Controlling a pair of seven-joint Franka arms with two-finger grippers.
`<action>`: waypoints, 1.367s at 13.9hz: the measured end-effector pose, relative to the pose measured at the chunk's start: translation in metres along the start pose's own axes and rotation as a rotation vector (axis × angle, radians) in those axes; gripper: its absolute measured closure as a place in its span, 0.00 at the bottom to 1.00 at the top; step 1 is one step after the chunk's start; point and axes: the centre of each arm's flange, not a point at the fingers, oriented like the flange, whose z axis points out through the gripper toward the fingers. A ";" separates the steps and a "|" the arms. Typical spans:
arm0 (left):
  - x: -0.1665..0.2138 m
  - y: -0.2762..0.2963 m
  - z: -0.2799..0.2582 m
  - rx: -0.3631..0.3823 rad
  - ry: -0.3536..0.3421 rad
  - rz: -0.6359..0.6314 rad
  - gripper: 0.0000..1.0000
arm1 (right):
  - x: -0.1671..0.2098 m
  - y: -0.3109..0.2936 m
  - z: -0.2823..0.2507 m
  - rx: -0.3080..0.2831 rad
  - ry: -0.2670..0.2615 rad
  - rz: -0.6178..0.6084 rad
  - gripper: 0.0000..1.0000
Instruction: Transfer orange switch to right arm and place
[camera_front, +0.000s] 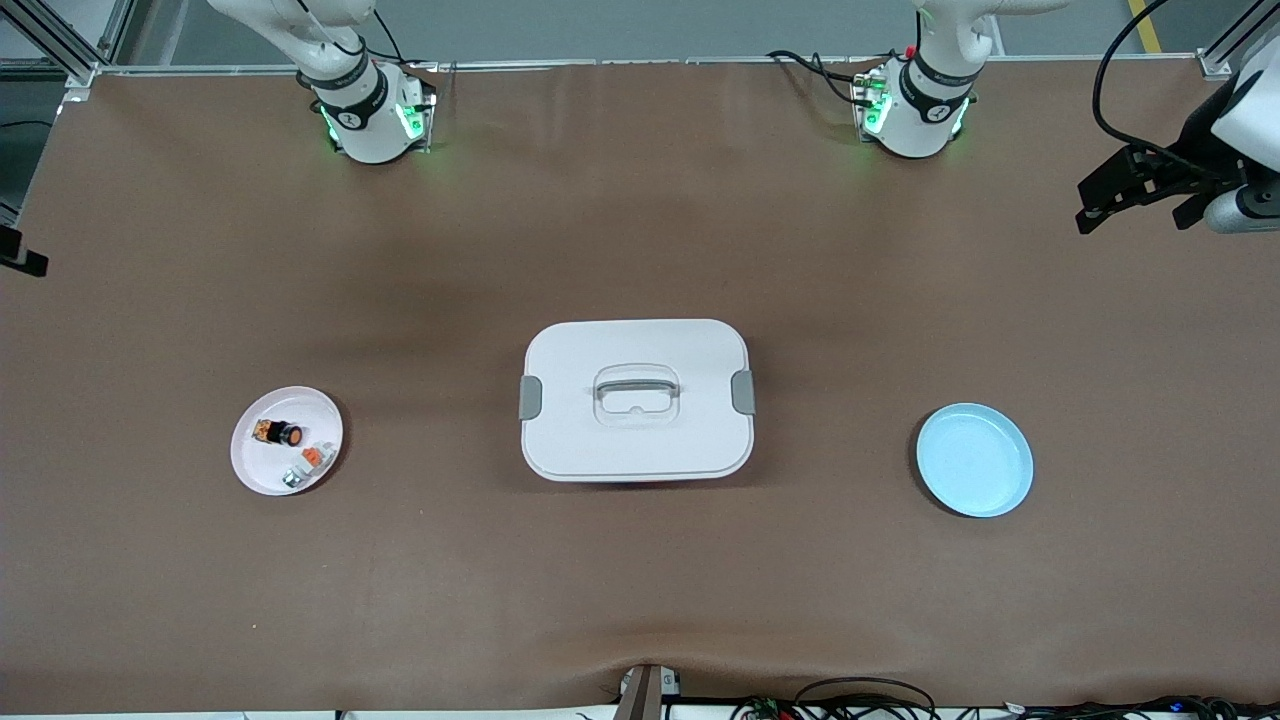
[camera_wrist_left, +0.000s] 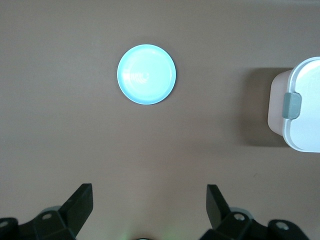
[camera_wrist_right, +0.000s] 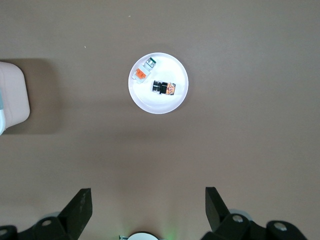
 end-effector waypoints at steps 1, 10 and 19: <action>0.000 -0.001 0.000 0.000 -0.003 -0.001 0.00 | -0.007 -0.001 -0.004 0.003 -0.011 0.000 0.00; -0.001 -0.002 0.001 0.001 -0.010 -0.002 0.00 | -0.028 -0.006 -0.014 0.012 -0.025 -0.008 0.00; -0.001 -0.002 0.001 0.002 -0.011 -0.002 0.00 | -0.050 -0.040 -0.006 -0.062 0.044 -0.077 0.00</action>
